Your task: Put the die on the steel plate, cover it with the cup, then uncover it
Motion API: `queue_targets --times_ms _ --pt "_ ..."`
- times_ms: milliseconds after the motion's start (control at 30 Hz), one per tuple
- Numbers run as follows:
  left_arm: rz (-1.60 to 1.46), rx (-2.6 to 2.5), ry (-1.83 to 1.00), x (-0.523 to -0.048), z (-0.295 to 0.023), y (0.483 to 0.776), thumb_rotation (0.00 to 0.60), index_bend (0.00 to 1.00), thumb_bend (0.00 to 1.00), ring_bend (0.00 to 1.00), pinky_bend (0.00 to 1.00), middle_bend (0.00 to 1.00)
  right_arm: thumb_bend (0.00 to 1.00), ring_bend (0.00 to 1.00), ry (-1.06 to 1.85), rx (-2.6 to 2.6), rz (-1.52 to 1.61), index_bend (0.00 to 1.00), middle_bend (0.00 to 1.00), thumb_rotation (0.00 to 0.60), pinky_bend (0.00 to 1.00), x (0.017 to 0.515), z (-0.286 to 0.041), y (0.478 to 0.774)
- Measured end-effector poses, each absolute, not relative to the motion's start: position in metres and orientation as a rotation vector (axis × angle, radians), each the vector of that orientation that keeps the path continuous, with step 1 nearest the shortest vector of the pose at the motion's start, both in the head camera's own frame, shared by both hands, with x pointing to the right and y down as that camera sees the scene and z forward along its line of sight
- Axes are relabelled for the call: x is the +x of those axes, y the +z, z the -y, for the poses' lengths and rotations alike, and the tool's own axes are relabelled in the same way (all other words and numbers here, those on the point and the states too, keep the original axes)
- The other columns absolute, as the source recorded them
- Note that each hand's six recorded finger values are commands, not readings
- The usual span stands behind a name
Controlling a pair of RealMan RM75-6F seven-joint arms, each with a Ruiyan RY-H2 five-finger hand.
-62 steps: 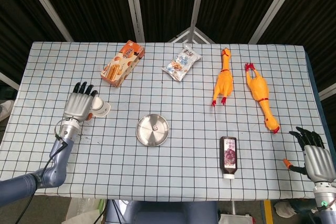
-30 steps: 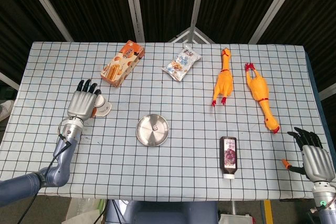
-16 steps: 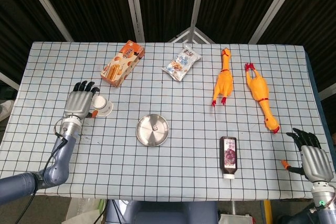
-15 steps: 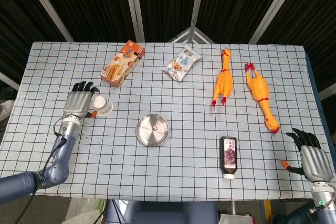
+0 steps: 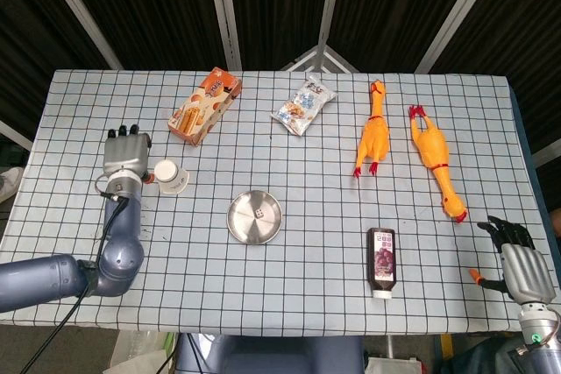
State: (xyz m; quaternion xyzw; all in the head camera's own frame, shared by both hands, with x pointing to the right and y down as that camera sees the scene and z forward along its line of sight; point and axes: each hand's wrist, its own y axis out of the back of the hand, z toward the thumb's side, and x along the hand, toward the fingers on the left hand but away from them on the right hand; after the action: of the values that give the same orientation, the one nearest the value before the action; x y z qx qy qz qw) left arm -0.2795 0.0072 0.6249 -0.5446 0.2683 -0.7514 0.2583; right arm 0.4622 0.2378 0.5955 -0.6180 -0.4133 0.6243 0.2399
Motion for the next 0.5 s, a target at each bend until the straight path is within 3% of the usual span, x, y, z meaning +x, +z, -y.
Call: queue_targets --times_ms 500 --pt "-0.601 -1.341 -2.125 -0.288 -0.006 0.644 0.6 0.26 0.38 0.0 0.0 0.04 0.23 0.09 1.733 -1.692 1.135 0.21 0.11 0.6 0.0 0.467 -0.238 0.598"
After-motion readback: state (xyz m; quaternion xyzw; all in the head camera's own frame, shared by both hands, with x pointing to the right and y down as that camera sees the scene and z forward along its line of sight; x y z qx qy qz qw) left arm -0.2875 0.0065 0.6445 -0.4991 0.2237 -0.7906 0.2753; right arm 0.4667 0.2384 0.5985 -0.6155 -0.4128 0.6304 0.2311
